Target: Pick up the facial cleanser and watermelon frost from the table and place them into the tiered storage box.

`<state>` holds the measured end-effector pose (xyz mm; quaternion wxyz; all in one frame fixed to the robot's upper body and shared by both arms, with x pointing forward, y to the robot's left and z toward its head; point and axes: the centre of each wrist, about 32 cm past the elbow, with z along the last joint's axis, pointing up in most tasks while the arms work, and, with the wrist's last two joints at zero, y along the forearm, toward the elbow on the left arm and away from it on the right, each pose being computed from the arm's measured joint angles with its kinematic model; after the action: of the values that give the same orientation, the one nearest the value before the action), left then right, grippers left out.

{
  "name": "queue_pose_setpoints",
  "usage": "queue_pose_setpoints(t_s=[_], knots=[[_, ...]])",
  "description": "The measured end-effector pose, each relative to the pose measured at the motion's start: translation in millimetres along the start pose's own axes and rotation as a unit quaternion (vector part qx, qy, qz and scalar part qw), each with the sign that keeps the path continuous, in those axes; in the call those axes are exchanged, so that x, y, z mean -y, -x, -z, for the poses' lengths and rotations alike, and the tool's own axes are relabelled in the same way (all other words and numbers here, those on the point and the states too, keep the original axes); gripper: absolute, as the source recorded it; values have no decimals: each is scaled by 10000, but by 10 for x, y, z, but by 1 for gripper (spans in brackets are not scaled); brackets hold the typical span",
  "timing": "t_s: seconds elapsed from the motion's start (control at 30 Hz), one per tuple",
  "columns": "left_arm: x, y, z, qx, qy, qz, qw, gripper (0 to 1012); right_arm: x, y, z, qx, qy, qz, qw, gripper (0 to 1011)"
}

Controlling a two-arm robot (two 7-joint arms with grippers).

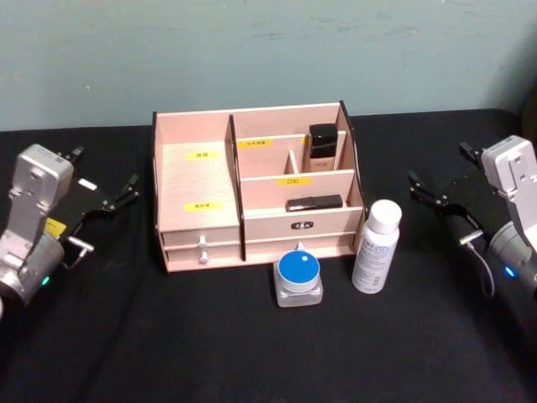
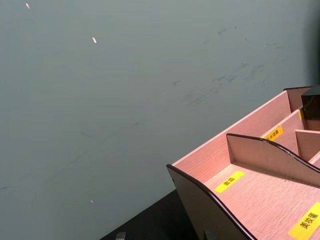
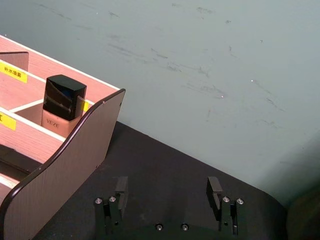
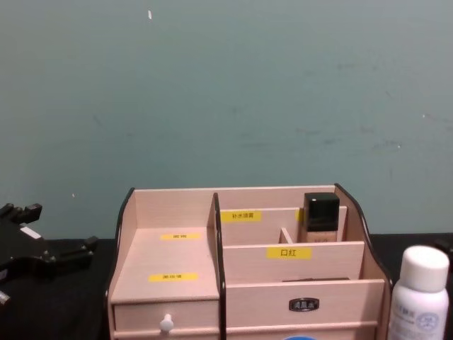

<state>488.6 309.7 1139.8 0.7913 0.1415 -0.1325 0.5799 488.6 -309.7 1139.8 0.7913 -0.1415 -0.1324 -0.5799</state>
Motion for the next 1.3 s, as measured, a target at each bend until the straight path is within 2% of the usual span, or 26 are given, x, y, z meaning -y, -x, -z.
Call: queue_pose_setpoints(t_s=[1.3], knots=[[0, 0, 0, 0, 0, 0, 10000, 1010, 0, 0, 0, 0, 0, 0, 10000, 1002]])
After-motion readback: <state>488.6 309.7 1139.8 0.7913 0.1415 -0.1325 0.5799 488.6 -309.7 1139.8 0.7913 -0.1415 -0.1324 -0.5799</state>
